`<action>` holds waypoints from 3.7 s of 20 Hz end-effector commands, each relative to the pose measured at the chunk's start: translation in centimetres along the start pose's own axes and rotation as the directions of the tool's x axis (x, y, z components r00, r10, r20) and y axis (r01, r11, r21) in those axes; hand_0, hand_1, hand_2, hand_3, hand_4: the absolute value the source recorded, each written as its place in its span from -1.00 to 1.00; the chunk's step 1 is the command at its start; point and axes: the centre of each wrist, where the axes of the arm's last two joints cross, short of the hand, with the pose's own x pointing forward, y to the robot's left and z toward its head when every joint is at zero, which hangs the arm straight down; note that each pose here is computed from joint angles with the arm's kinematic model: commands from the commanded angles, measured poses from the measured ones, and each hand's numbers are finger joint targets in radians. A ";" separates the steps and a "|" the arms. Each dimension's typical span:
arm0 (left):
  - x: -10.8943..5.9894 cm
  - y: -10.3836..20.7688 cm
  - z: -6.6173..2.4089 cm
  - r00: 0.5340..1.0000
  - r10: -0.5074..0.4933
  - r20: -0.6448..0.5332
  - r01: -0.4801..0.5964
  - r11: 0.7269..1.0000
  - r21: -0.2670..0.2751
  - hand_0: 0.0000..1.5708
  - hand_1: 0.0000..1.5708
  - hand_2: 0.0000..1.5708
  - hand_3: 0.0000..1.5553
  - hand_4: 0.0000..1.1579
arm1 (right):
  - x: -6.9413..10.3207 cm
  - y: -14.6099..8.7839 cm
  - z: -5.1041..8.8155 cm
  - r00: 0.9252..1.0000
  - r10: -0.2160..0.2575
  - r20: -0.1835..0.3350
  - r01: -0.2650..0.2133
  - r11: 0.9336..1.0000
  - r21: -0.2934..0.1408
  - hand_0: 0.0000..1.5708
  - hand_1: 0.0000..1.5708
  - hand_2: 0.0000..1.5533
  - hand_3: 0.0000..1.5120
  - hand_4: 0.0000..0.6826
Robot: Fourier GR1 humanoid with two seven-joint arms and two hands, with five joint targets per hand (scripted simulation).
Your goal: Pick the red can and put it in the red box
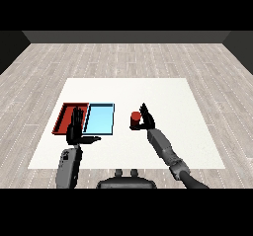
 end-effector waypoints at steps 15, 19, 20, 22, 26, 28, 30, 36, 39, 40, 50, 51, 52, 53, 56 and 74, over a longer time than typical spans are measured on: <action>-0.8 0.2 0.38 1.000 -0.009 0.001 0.009 1.000 -0.004 -1.00 -1.00 -1.00 -1.00 -1.00 | 0.2 3.0 -1.5 0.999 -0.023 -0.046 0.024 0.999 0.025 -1.00 -1.00 -1.00 -1.00 -1.00; 0.2 -0.5 0.88 1.000 -0.029 0.011 0.028 0.999 0.031 -1.00 -1.00 -1.00 -1.00 -1.00 | 0.1 2.1 -2.0 0.997 0.063 -0.049 -0.063 0.998 0.004 -1.00 -1.00 -1.00 -1.00 -1.00; 1.5 0.9 1.86 1.000 0.009 -0.011 -0.009 1.000 0.003 -1.00 -1.00 -1.00 -1.00 -1.00 | 0.5 2.3 -2.3 0.995 0.071 -0.074 -0.073 0.997 -0.032 -1.00 -1.00 -1.00 -1.00 -1.00; 0.7 1.3 -0.58 1.000 0.005 0.010 -0.005 1.000 0.003 -1.00 -1.00 -1.00 -1.00 -1.00 | -1.1 2.1 -0.5 0.997 0.045 -0.068 -0.049 0.997 -0.056 -1.00 -1.00 -1.00 -1.00 -1.00; 1.1 0.6 0.95 1.000 -0.002 -0.008 0.002 1.000 0.014 -1.00 -1.00 -1.00 -1.00 -1.00 | 0.6 3.4 -2.4 0.984 0.149 -0.102 -0.164 0.973 -0.164 0.86 0.86 0.88 0.88 0.79; 0.4 1.2 0.48 1.000 0.007 0.027 -0.007 1.000 0.001 -1.00 -1.00 -1.00 -1.00 -1.00 | -0.1 3.1 -1.8 0.979 0.181 -0.093 -0.192 0.973 -0.128 0.85 0.85 0.87 0.88 0.79; -0.6 -1.1 0.16 1.000 -0.007 0.013 0.007 1.000 -0.005 -1.00 -1.00 -1.00 -1.00 -1.00 | 0.5 3.7 -2.4 0.981 0.161 -0.104 -0.175 0.974 -0.146 0.87 0.87 0.87 0.86 0.76; 0.8 -2.4 0.71 1.000 -0.004 0.004 0.004 1.000 -0.002 -1.00 -1.00 -1.00 -1.00 -1.00 | -0.1 3.4 -1.7 0.976 0.207 -0.065 -0.214 0.968 -0.132 0.88 0.88 0.86 0.83 0.75; 0.0 -0.3 2.70 1.000 0.023 -0.007 -0.023 1.000 -0.009 -1.00 -1.00 -1.00 -1.00 -1.00 | 0.9 4.3 -2.3 0.969 0.244 -0.025 -0.245 0.964 -0.104 0.83 0.83 0.85 0.81 0.76; -1.3 -1.4 1.83 1.000 0.016 0.002 -0.015 1.000 -0.027 -1.00 -1.00 -1.00 -1.00 -1.00 | 0.5 4.5 -2.1 0.970 0.242 -0.003 -0.241 0.966 -0.095 0.83 0.83 0.85 0.82 0.78; -0.8 -2.3 0.06 0.999 -0.021 -0.026 0.018 0.995 -0.094 -1.00 -1.00 -1.00 -1.00 -1.00 | 4.0 4.3 -1.9 0.949 0.273 0.160 -0.262 0.961 -0.087 0.84 0.84 0.84 0.82 0.85; 0.2 -2.2 -0.15 0.999 0.012 -0.034 -0.016 0.995 -0.097 -1.00 -1.00 -1.00 -1.00 -1.00 | 6.0 5.8 -3.1 0.947 0.263 0.184 -0.255 0.965 -0.067 0.86 0.86 0.85 0.83 0.88; -0.2 -4.3 -1.24 0.999 0.016 -0.041 -0.020 0.994 -0.110 -1.00 -1.00 -1.00 -1.00 -1.00 | 6.3 5.5 -2.8 0.950 0.250 0.189 -0.240 0.968 -0.072 0.86 0.86 0.85 0.84 0.93; 1.1 -2.5 -1.32 0.998 0.038 -0.042 -0.043 0.993 -0.107 -1.00 -1.00 -1.00 -1.00 -1.00 | 6.4 5.6 -1.8 0.946 0.257 0.198 -0.247 0.966 -0.073 0.86 0.86 0.85 0.83 0.94; 0.2 -4.7 -0.04 0.996 0.031 -0.083 -0.041 0.992 -0.118 -1.00 -1.00 -1.00 -1.00 -1.00 | 8.2 6.4 -1.7 0.947 0.236 0.219 -0.225 0.972 -0.070 0.85 0.85 0.85 0.83 0.92; -1.4 -12.7 -1.88 0.974 0.064 -0.217 -0.105 0.978 -0.182 -1.00 -1.00 -1.00 -1.00 -1.00 | 8.1 10.9 2.2 0.956 0.186 0.225 -0.173 0.982 -0.074 0.86 0.86 0.86 0.85 0.93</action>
